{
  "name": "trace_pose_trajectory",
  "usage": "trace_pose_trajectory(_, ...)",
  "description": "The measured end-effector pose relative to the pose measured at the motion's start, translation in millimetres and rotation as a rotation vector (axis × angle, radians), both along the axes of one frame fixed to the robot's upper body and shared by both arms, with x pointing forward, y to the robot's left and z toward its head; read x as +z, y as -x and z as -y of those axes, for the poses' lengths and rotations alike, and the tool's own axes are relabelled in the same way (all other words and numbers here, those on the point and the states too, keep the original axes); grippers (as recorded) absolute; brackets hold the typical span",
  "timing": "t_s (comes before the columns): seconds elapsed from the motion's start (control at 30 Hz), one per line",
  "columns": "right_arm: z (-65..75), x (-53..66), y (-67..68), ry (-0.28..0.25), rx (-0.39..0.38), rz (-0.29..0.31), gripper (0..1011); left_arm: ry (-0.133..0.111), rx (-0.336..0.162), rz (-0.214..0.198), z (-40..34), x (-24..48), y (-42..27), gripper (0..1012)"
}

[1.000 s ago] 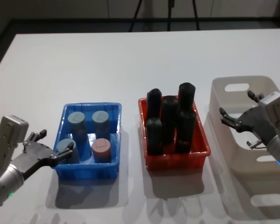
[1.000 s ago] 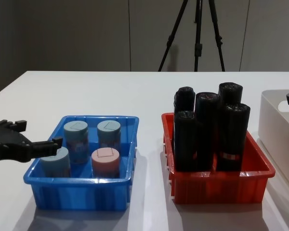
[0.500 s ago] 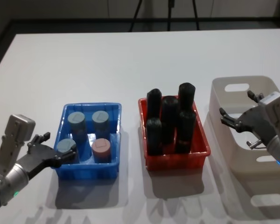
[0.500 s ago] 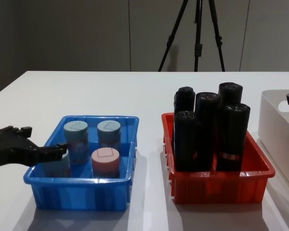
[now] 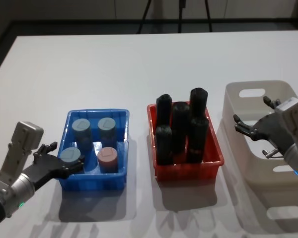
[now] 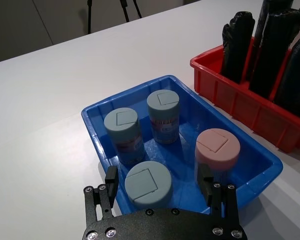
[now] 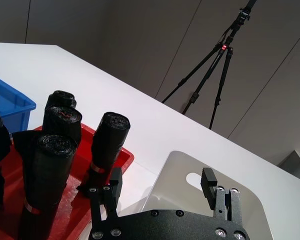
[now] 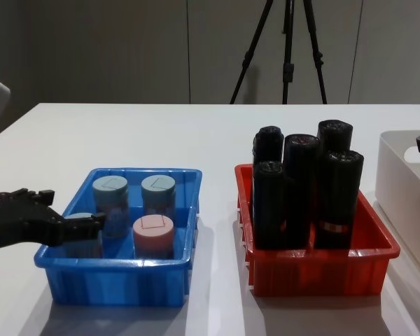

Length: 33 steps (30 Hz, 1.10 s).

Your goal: Pick the cotton swabs from the blue box and place them into the white box.

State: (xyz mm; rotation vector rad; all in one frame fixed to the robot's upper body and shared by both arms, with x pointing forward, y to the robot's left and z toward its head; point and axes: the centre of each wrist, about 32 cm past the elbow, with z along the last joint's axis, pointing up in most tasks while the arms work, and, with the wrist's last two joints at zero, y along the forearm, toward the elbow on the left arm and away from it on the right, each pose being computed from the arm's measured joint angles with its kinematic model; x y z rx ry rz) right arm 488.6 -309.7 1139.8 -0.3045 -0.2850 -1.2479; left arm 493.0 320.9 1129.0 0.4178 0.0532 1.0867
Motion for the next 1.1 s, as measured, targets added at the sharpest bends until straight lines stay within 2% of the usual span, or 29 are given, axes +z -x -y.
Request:
trace_pose_trajectory(0.63,0.0,0.0,0.0,0.0,0.0,0.0,1001,-0.018,-0.003,-0.022,5.2,-3.8,-8.2,1001)
trace_pose_trajectory(1.1,0.0,0.0,0.0,0.0,0.0,0.0,1001,-0.018,-0.006,-0.047,7.5,-9.4,-16.0,1001)
